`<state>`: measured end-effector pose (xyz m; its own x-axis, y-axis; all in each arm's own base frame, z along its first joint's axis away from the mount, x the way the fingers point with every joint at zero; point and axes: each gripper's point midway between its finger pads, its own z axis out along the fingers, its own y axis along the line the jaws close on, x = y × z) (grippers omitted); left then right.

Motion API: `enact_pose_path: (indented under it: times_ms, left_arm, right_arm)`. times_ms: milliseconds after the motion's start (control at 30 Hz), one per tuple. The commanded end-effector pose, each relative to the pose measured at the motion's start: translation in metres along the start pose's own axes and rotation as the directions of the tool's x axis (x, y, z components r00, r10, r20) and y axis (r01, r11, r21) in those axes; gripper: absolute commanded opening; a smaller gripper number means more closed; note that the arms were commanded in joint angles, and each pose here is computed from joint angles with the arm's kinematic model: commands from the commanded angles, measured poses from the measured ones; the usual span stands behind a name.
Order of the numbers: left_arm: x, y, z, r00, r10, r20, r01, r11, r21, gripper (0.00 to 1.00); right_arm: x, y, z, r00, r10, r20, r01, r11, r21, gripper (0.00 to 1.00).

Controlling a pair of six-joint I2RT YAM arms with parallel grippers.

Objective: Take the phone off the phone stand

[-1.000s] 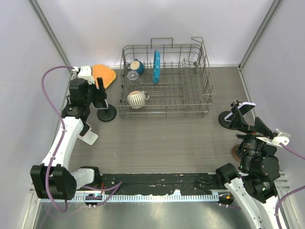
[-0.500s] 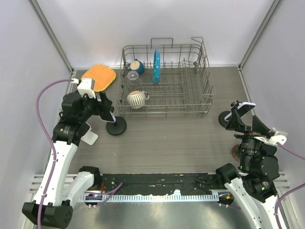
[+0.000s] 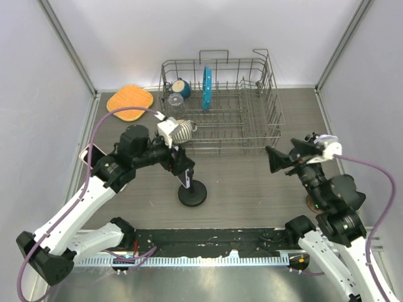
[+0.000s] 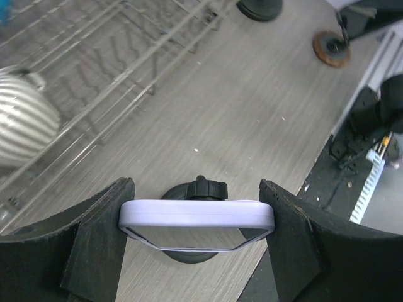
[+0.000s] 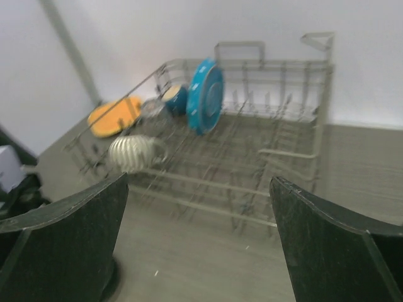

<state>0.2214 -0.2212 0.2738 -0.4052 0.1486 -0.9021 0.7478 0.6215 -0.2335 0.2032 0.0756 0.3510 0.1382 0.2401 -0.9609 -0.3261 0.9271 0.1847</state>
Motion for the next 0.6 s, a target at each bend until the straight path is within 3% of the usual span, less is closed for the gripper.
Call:
enact_pose_path:
  times_ms: [0,233,433,533,567]
  left_arm:
    - [-0.068,-0.038,0.012,0.958,0.197,0.207,-0.22,0.971,0.093,0.15]
    - [-0.081,-0.064,0.036,0.938,0.226,0.262,-0.288,0.929,0.231,0.15]
    - [-0.06,-0.076,0.04,0.932,0.252,0.261,-0.332,0.883,0.333,0.15]
    - [-0.043,-0.08,0.038,0.924,0.286,0.254,-0.366,0.854,0.369,0.17]
    - [-0.035,-0.082,0.038,0.926,0.287,0.246,-0.366,0.845,0.39,0.18]
  right_arm:
    - [0.028,0.053,0.009,0.982,0.002,-0.189,-0.055,0.96,-0.273,1.0]
    - [0.061,0.086,0.018,0.947,0.042,-0.319,-0.179,0.893,-0.412,1.0]
    - [0.078,0.098,0.022,0.943,0.076,-0.324,-0.232,0.848,-0.476,1.0]
    - [0.091,0.111,0.015,0.938,0.051,-0.343,-0.249,0.789,-0.562,1.0]
    - [0.089,0.122,0.009,0.942,0.037,-0.334,-0.252,0.736,-0.628,1.0]
